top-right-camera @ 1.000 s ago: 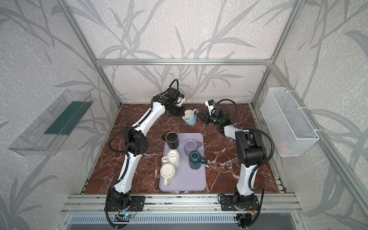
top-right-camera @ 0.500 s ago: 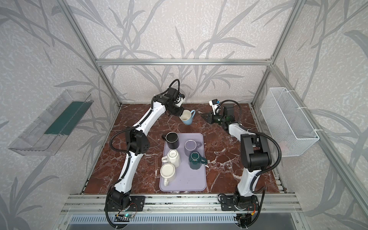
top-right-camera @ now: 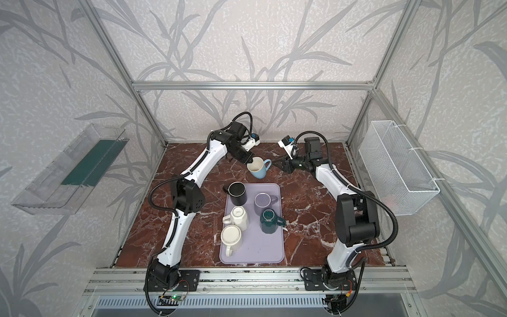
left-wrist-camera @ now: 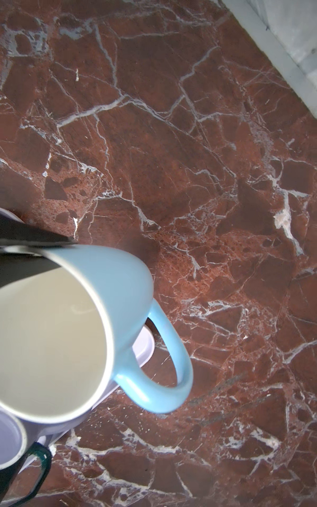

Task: Turn the mug right side up
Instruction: Pick up the mug from the tray.

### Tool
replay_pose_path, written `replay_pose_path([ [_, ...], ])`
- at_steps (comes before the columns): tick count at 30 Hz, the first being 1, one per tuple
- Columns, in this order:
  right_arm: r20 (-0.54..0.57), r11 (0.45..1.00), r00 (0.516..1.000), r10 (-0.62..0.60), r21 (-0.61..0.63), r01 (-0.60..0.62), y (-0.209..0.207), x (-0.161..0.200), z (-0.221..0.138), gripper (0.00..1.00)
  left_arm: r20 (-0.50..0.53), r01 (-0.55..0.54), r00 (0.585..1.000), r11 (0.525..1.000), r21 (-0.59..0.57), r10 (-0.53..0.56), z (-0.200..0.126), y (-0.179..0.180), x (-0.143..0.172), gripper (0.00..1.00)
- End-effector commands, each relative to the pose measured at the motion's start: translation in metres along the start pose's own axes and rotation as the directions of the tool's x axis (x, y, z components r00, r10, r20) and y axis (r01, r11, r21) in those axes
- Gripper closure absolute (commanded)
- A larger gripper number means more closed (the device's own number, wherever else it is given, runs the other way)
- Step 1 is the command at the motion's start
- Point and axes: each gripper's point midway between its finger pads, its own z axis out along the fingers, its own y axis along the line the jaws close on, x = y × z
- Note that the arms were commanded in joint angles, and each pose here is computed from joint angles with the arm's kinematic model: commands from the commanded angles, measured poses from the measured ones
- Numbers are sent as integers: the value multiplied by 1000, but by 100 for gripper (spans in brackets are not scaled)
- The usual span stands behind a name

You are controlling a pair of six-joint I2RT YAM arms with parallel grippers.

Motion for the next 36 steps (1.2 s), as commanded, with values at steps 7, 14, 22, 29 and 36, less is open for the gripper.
replay_pose_path([
  [7, 23, 961, 962, -272, -51, 273, 9, -13, -5, 61, 104, -165, 983, 978, 128, 153, -59, -44, -16, 100],
  [14, 31, 962, 967, -252, -101, 254, -4, -23, -2, 55, 110, -182, 980, 969, 165, 165, -65, -52, -12, 100],
  [22, 28, 948, 977, -209, -239, 210, 7, -21, 1, 51, 122, -195, 977, 964, 179, 175, -70, -55, -13, 100],
  [29, 38, 935, 978, -205, -287, 207, 14, -11, 1, 51, 130, -201, 975, 962, 184, 179, -74, -57, -14, 100],
  [36, 6, 941, 980, -200, -278, 194, 9, -1, 8, 51, 143, -208, 973, 957, 201, 181, -80, -61, -15, 100],
])
